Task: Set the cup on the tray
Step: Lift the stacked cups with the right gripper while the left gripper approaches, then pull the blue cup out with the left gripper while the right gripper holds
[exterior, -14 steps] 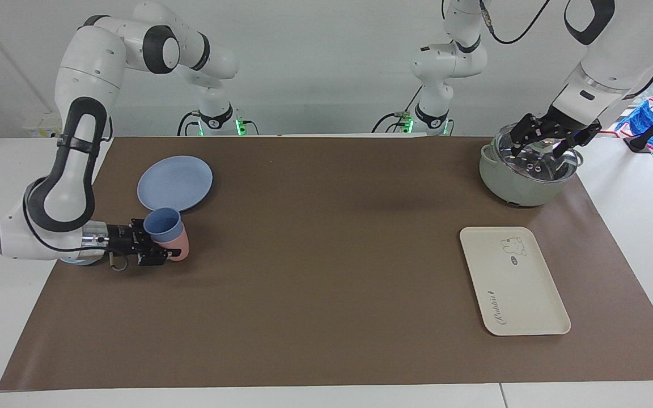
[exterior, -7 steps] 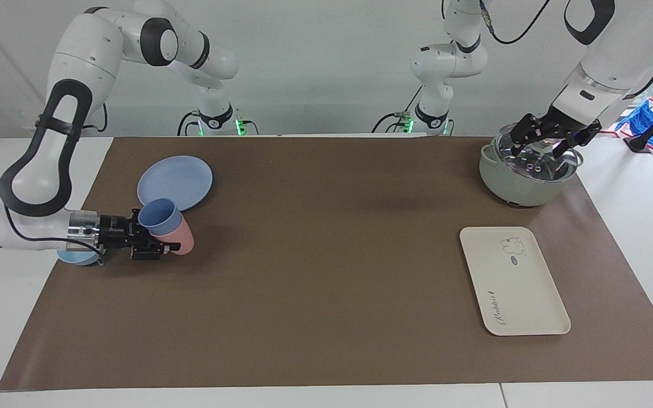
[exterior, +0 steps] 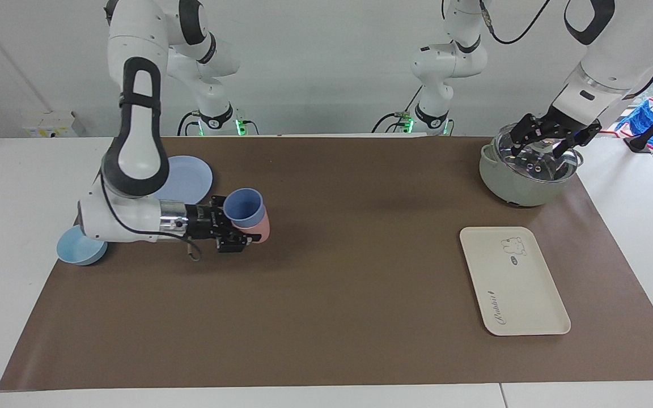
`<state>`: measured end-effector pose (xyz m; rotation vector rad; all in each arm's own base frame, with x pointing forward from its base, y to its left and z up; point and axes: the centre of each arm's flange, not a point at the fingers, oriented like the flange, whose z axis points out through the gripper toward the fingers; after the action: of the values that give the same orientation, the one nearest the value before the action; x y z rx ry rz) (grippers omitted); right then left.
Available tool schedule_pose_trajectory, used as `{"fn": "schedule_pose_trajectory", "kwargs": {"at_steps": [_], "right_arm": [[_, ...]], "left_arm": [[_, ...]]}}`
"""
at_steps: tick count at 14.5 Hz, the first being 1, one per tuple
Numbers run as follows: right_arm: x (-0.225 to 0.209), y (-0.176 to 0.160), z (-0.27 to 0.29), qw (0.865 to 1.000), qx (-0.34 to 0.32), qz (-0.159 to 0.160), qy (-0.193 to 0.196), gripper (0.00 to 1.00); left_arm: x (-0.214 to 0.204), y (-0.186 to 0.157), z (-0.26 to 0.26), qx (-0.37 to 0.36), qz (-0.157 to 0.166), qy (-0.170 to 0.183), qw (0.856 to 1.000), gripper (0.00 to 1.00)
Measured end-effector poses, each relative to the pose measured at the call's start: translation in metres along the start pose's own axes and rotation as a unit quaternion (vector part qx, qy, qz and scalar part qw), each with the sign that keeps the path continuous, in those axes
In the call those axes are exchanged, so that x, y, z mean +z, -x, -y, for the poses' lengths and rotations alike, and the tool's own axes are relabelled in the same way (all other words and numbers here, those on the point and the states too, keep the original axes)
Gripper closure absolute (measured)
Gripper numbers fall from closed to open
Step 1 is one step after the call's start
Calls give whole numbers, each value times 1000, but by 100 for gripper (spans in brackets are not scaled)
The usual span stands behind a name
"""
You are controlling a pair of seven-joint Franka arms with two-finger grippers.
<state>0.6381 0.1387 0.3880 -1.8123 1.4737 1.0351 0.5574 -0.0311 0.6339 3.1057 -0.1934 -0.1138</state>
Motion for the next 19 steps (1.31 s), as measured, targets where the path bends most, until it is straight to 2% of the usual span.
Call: {"fn": "schedule_pose_trajectory", "kwargs": {"at_steps": [3, 7, 11, 13, 16, 19], "right_arm": [[51, 53, 2, 999, 39, 11, -15, 20], [125, 106, -2, 996, 77, -2, -45, 20], [195, 144, -18, 993, 81, -15, -84, 20], [217, 158, -25, 991, 84, -19, -106, 20], [230, 165, -29, 988, 89, -13, -128, 20], [229, 165, -29, 986, 92, -14, -137, 20]], "left_arm": [[0, 0, 0, 0, 0, 0, 1000, 0], [0, 0, 0, -1, 1, 0, 1000, 0], [0, 0, 4, -63, -1, 0, 998, 0], [4, -7, -22, -105, -22, 1, 994, 0], [19, -13, -89, -180, -59, 16, 982, 0], [27, -14, -132, -235, -83, 70, 966, 0]]}}
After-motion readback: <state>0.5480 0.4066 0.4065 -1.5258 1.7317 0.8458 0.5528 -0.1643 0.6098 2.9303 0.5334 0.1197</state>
